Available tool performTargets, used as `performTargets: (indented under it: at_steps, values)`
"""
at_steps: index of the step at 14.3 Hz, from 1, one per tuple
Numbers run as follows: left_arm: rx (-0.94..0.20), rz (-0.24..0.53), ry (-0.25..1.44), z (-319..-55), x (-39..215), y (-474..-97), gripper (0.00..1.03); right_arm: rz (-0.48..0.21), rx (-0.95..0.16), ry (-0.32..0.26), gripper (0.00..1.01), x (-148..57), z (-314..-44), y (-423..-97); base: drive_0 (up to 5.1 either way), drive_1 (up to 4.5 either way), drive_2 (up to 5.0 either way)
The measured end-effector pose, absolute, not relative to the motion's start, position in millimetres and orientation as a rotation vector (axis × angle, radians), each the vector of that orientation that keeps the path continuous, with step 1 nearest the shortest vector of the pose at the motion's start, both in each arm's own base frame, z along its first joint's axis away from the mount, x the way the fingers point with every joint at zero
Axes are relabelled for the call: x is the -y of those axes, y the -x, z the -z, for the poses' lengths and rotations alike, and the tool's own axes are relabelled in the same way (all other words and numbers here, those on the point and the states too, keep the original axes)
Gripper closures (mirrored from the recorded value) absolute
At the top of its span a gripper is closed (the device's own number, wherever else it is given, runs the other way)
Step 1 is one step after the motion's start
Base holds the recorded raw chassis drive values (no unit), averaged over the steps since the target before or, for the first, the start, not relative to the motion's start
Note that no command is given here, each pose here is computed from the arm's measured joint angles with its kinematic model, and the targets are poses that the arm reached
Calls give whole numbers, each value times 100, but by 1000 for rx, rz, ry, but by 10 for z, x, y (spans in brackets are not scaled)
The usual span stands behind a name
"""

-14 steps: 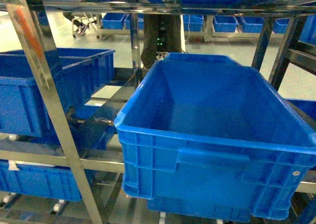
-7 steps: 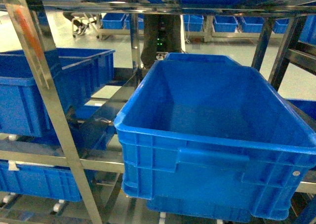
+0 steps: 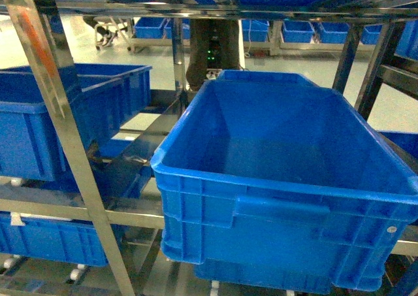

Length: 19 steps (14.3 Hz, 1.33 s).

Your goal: Pick red block from blue box to shelf

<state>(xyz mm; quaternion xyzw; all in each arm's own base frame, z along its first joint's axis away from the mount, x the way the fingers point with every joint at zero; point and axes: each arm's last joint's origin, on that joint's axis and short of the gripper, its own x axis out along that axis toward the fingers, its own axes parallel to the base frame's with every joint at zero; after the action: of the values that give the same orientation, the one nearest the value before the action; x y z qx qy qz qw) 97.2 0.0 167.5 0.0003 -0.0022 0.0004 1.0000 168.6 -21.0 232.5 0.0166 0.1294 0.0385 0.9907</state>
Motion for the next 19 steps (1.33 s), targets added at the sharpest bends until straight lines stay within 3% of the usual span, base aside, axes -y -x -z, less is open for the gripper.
performTargets:
  at_steps: [3,7,11,15,19]
  values:
    - [5,0,-1,-1676,1,-972,5,-92,-340,-43,73,178,-2257,-1803,0,0,0]
    - [5,0,-1,-1676,1,-972,5,-258,-464,-84,73,-159,-2404,-2599,0,0,0]
    - [5,0,-1,-1676,1,-972,5,-313,-549,-123,73,-275,-2386,-2839,0,0,0]
    - [5,0,-1,-1676,1,-972,5,-421,-666,-147,73,-519,-2198,-3114,0,0,0]
    - [5,0,-1,-1676,1,-972,5,-416,-711,-106,73,-669,-1953,-3371,0,0,0]
